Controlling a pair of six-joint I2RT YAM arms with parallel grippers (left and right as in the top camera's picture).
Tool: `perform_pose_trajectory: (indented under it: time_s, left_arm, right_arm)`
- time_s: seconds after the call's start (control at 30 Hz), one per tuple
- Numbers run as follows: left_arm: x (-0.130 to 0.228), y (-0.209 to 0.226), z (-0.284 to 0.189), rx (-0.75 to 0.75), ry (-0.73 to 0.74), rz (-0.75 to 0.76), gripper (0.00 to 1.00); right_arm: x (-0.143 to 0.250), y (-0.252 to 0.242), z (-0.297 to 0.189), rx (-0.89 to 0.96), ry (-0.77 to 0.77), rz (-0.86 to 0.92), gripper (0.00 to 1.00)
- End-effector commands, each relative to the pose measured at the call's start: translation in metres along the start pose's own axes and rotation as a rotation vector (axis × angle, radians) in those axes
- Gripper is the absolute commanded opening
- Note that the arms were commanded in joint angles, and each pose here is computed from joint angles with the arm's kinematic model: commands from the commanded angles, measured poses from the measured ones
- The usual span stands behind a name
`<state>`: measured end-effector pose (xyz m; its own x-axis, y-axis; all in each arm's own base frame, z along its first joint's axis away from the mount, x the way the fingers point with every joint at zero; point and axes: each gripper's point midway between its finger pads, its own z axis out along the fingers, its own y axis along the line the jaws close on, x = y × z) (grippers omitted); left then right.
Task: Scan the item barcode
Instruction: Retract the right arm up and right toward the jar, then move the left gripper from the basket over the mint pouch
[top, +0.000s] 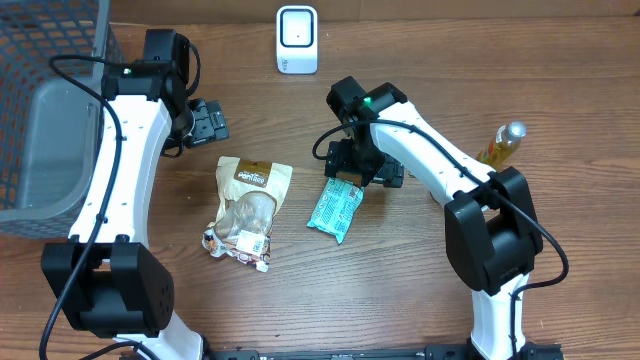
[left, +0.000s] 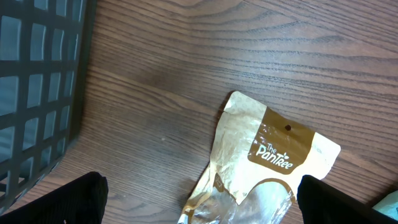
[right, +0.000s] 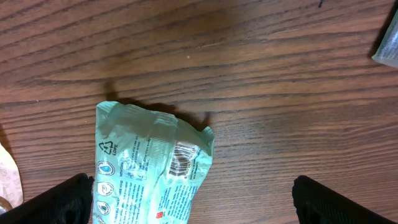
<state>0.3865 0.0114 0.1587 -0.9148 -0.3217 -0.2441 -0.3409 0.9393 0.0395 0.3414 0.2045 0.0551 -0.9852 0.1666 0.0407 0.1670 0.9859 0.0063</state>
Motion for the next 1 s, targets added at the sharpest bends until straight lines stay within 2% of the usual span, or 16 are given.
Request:
perform_pose_trajectory:
  time_s: [0.0,0.17,0.3,0.67,0.97]
  left_arm:
    - [-0.004,-0.002,-0.004,-0.005,-0.02,0.016,1.0]
    - [-0.004,-0.002,-0.004,-0.005,-0.02,0.016,1.0]
    - [-0.004,-0.002,-0.004,-0.005,-0.02,0.016,1.0]
    - [-0.004,-0.002,-0.004,-0.005,-0.02,0.016,1.0]
    - [-0.004,-0.002,-0.004,-0.004,-0.019,0.016,1.0]
  right_arm:
    - [-0.003,0.002,-0.01,-0.013,-0.03,-0.006,1.0]
    - [-0.01,0.005,-0.011,-0.031,-0.052,-0.002,1.0]
    - [-0.03,-0.006,-0.017,-0.052,-0.08,0.048,1.0]
    - [-0.09,-0.091,-0.027,-0.133,-0.084,0.316,1.0]
    - [-0.108,-0.137,-0.028,-0.131,-0.101,0.428,1.0]
